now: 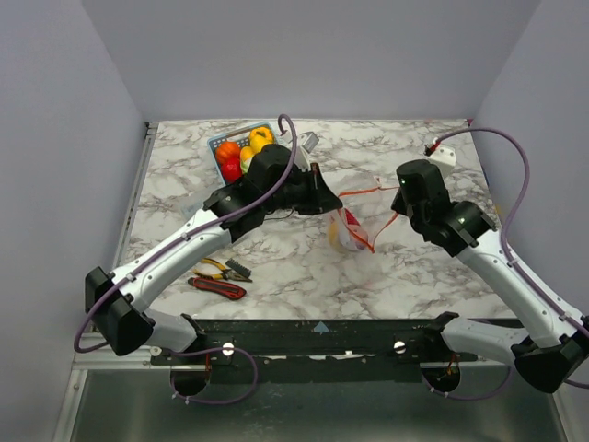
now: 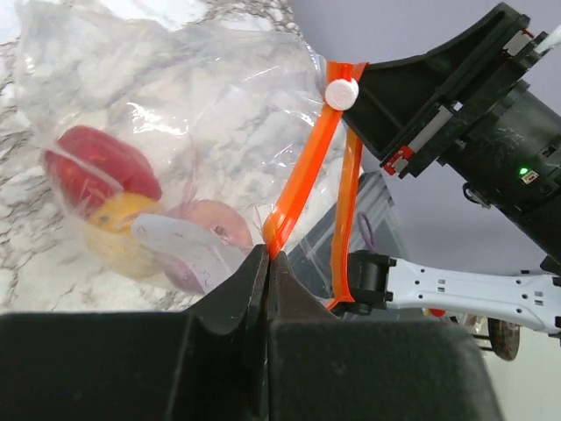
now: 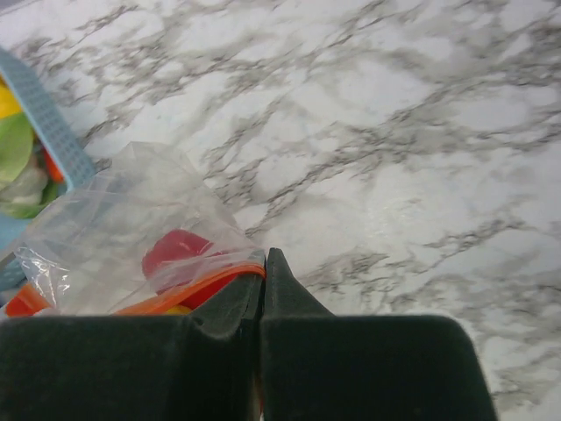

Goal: Place the food in the zip-top bag and seal the zipper
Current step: Adjust the zipper food storage bag at the center of the board.

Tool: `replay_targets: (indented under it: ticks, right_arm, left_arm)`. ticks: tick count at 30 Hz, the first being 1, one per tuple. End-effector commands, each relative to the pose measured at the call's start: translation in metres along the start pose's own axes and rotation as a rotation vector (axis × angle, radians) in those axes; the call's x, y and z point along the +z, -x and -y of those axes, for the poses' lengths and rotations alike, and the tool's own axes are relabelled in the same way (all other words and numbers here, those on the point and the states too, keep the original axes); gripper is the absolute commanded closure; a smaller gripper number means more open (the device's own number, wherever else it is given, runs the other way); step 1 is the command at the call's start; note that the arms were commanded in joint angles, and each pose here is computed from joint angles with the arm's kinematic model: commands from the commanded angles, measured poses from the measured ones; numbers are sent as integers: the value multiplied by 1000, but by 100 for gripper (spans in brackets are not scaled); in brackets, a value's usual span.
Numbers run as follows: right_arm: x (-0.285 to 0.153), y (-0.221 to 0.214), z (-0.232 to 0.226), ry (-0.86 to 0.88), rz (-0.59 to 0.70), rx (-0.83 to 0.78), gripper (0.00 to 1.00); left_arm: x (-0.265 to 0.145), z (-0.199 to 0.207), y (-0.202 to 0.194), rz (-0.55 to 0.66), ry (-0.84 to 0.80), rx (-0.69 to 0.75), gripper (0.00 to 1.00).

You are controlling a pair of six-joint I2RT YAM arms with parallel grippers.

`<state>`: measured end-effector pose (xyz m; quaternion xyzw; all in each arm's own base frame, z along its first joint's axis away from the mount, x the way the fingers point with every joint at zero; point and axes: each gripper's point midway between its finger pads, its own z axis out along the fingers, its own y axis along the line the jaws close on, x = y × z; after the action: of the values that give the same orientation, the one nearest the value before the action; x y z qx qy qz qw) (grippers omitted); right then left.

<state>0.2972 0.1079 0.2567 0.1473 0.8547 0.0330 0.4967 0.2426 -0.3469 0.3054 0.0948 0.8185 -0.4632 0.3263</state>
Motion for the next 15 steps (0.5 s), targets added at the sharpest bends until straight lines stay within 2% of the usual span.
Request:
replay_targets:
  ticks: [1,7,11,15]
  right_arm:
    - [-30,37,66,-281,118,-104,100]
    - [-43,39,68,-228,98,-192,99]
    - [-26,0,33,-38,-38,-218,99]
    - [-11,-38,1,127,-136,-170,99]
  left_arm:
    - [15,-1,-6,-68,-4,-1,100]
    - [51,1,-25,-176,-90,-77,100]
    - [69,-8,-35,-210,-105,-113,100]
    - [76,-24,-40,-211,-64,-116,100]
